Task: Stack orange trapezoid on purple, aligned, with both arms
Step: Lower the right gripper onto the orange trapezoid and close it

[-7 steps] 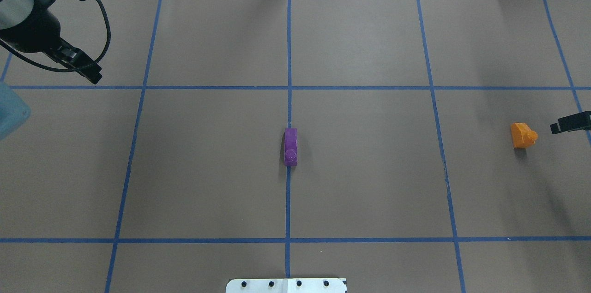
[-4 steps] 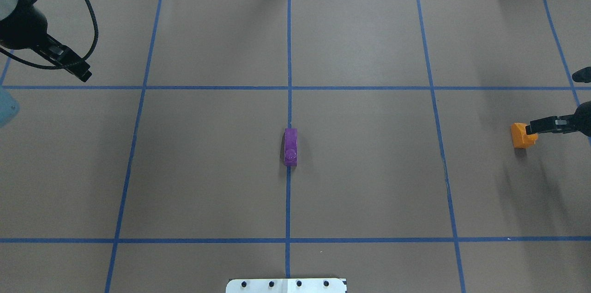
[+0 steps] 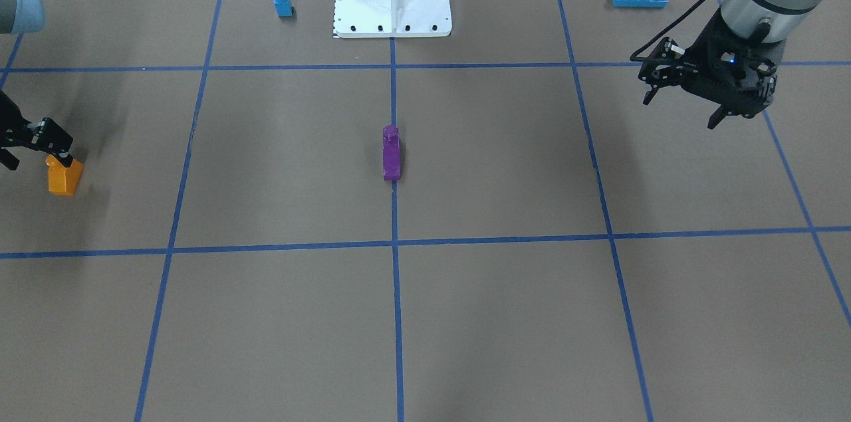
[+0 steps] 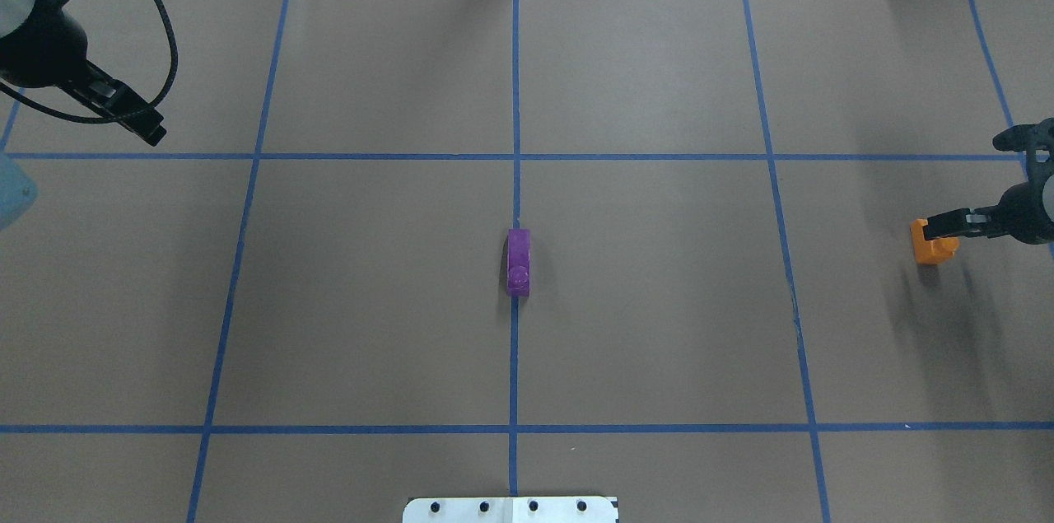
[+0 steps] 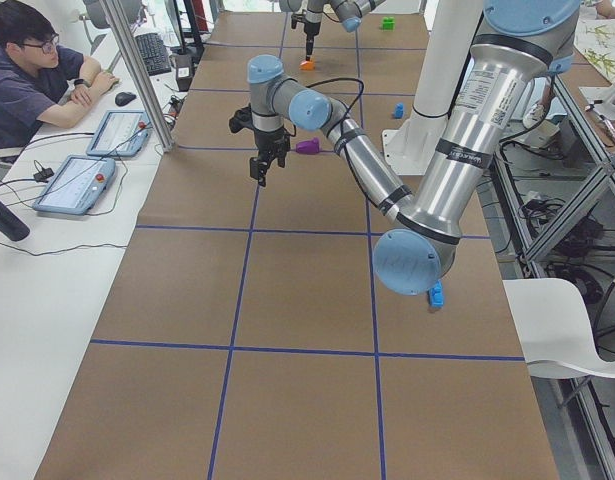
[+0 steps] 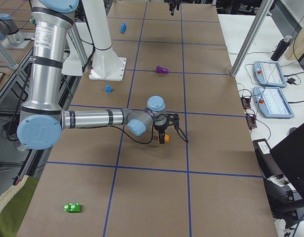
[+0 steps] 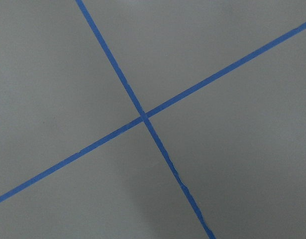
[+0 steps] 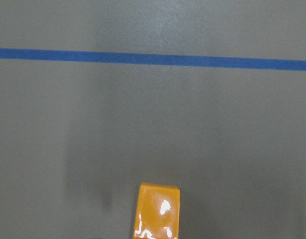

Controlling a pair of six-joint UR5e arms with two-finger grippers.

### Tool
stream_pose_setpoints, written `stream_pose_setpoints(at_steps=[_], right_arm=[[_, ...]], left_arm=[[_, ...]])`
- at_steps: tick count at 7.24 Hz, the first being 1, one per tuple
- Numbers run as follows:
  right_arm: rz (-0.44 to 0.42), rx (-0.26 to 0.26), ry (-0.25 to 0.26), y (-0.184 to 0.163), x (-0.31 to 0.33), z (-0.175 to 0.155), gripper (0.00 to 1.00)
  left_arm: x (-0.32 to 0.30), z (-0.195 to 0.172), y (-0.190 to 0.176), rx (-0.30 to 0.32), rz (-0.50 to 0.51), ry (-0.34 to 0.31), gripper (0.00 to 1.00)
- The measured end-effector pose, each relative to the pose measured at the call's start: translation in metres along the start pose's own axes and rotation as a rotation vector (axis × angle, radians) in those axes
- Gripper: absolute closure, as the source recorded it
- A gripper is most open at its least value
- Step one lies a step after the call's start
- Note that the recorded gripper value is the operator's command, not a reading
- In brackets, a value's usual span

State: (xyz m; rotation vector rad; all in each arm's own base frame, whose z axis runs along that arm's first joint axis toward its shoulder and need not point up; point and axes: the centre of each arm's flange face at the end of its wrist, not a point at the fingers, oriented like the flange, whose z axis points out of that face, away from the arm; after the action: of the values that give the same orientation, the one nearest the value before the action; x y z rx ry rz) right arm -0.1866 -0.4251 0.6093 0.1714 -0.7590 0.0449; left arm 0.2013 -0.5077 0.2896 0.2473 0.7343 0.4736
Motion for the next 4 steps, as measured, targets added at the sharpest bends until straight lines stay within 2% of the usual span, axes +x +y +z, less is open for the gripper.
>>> stream_pose_setpoints(at_steps=[3,4], right_arm=[[0.024,-0.016,0.008,0.008,-0.014,0.013,0.26],[0.025,-0.017,0.01,0.009,-0.017,0.016,0.3]], left_arm=[[0.002,-0.001,-0.002,0.003,0.003,0.002,0.0],[0.002,-0.001,-0.002,0.004,0.004,0.002,0.0]])
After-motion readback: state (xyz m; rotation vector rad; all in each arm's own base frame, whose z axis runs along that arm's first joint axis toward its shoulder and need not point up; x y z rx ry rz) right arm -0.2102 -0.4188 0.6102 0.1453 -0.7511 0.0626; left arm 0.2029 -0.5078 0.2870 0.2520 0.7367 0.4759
